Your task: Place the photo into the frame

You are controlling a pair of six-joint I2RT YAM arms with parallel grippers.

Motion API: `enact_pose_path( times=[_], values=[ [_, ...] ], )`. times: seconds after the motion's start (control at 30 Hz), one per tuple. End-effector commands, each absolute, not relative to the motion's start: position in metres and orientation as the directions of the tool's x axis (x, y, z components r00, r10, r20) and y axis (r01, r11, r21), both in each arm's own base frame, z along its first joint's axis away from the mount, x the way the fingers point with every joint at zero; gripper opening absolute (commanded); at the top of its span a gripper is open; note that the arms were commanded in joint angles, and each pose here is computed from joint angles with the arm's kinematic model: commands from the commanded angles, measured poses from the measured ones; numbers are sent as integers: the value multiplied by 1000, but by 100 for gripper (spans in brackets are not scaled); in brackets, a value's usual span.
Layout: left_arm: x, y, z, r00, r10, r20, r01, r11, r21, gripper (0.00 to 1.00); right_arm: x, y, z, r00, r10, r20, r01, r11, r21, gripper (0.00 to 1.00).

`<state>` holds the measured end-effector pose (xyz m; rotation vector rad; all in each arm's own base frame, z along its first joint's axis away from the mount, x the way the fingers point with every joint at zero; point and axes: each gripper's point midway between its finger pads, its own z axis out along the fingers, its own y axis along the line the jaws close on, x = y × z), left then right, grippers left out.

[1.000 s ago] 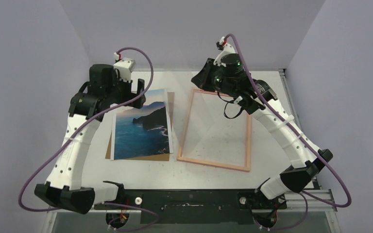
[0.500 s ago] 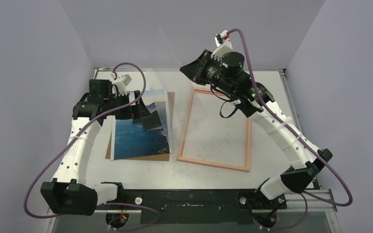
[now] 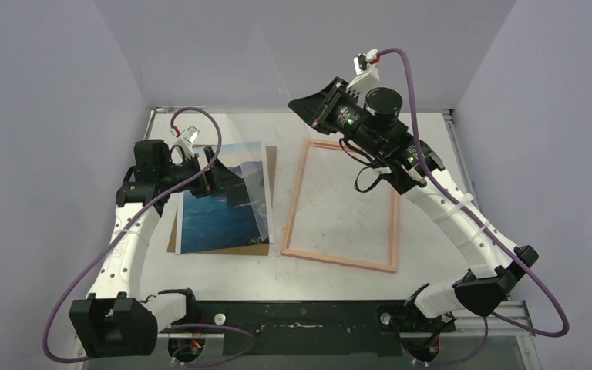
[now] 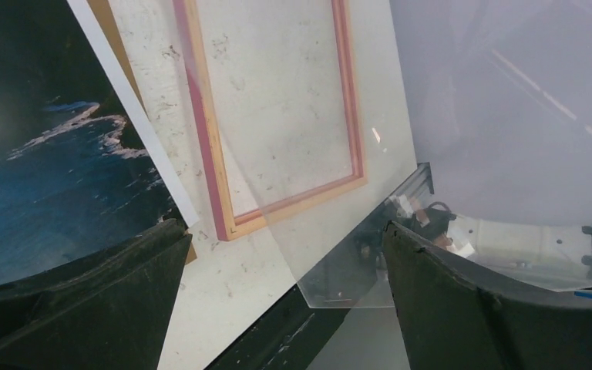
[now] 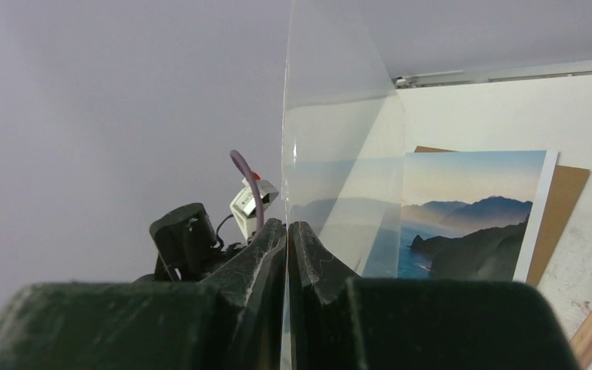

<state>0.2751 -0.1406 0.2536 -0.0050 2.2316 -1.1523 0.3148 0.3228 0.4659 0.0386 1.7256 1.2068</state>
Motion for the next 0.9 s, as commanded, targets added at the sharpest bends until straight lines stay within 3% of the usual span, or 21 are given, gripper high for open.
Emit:
enact_pose_path(
  times=[0.0, 0.23, 0.53, 0.87],
  values=[
    [286, -136, 267, -768, -343, -542, 305, 548, -779, 96, 290, 308, 534, -432, 631, -644, -572, 361, 737, 5],
    [296, -124, 279, -708, -506, -494, 343, 365, -865, 96, 284, 306, 540, -456, 657, -600, -577, 295, 762, 5],
    [297, -129, 309, -716, -555, -424, 379, 201, -903, 96, 280, 309, 538, -503, 674, -541, -575, 207, 792, 5],
    [290, -130, 315, -707, -569, -420, 404, 162, -900, 97, 284, 301, 524, -514, 684, -518, -549, 202, 811, 5]
  ],
)
